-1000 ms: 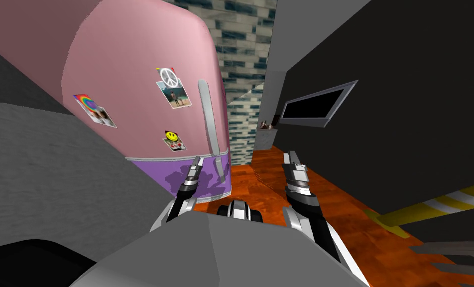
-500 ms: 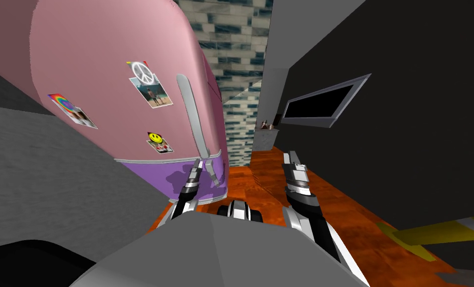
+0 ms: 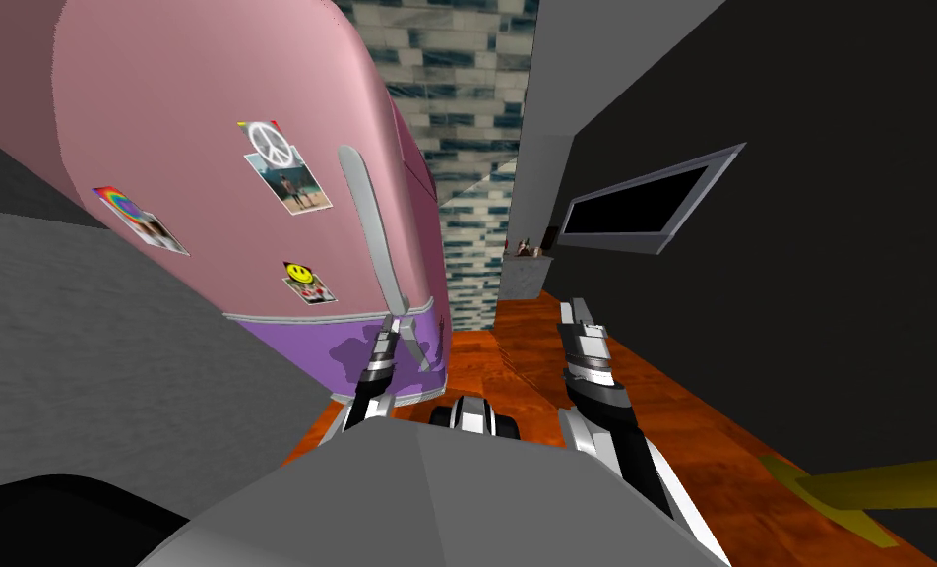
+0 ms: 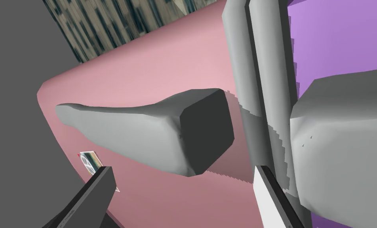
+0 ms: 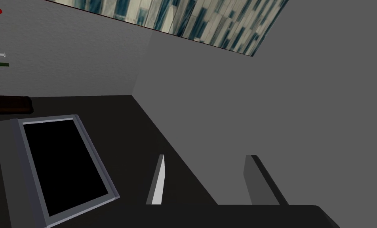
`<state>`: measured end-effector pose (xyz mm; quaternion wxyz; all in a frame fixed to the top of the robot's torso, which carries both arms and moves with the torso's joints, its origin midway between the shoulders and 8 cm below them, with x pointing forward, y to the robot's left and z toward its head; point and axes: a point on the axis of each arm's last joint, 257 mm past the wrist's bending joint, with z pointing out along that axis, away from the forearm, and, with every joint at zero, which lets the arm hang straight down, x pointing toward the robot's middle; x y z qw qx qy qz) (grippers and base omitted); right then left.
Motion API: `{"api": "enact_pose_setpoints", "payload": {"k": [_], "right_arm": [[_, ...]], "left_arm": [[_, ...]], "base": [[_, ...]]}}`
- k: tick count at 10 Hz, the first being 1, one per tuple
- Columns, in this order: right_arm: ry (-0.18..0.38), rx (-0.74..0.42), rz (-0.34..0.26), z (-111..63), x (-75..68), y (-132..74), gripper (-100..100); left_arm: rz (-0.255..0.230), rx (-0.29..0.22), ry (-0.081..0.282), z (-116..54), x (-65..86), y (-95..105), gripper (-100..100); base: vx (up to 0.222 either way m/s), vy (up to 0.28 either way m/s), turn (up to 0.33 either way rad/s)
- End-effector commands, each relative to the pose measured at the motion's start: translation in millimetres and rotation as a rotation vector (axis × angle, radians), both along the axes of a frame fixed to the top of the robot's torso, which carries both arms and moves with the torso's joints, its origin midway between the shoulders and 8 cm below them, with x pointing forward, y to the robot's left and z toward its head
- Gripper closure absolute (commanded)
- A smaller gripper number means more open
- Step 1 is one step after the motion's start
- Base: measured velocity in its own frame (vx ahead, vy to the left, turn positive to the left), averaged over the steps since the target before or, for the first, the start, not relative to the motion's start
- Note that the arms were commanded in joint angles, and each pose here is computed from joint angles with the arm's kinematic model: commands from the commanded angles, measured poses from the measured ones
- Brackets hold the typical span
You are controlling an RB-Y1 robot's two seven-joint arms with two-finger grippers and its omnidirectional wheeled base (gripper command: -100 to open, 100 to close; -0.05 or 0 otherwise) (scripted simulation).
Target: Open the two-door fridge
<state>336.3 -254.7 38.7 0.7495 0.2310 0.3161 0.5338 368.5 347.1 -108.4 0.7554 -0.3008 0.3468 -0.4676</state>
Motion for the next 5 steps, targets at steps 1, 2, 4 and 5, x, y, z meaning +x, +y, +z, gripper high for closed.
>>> {"api": "enact_pose_setpoints", "payload": {"k": [1, 2, 4, 5], "right_arm": [[0.0, 0.0, 0.0, 0.0, 0.0, 0.0, 0], [0.0, 0.0, 0.0, 0.0, 0.0, 0.0, 0], [0.0, 0.0, 0.0, 0.0, 0.0, 0.0, 0], [0.0, 0.0, 0.0, 0.0, 0.0, 0.0, 0]], "left_arm": [[0.003, 0.0, 0.003, 11.3, 2.3, 2.9, -100], [0.004, 0.0, 0.003, 16.1, 3.1, 4.2, -100], [0.002, -0.001, 0.003, 6.6, 1.4, 1.6, 100], [0.001, -0.002, 0.003, 2.0, 0.4, 0.2, 100]], "base": [[0.035, 0.002, 0.002], [0.033, -0.005, 0.002], [-0.002, 0.001, 0.002], [-0.038, 0.006, 0.0]]}}
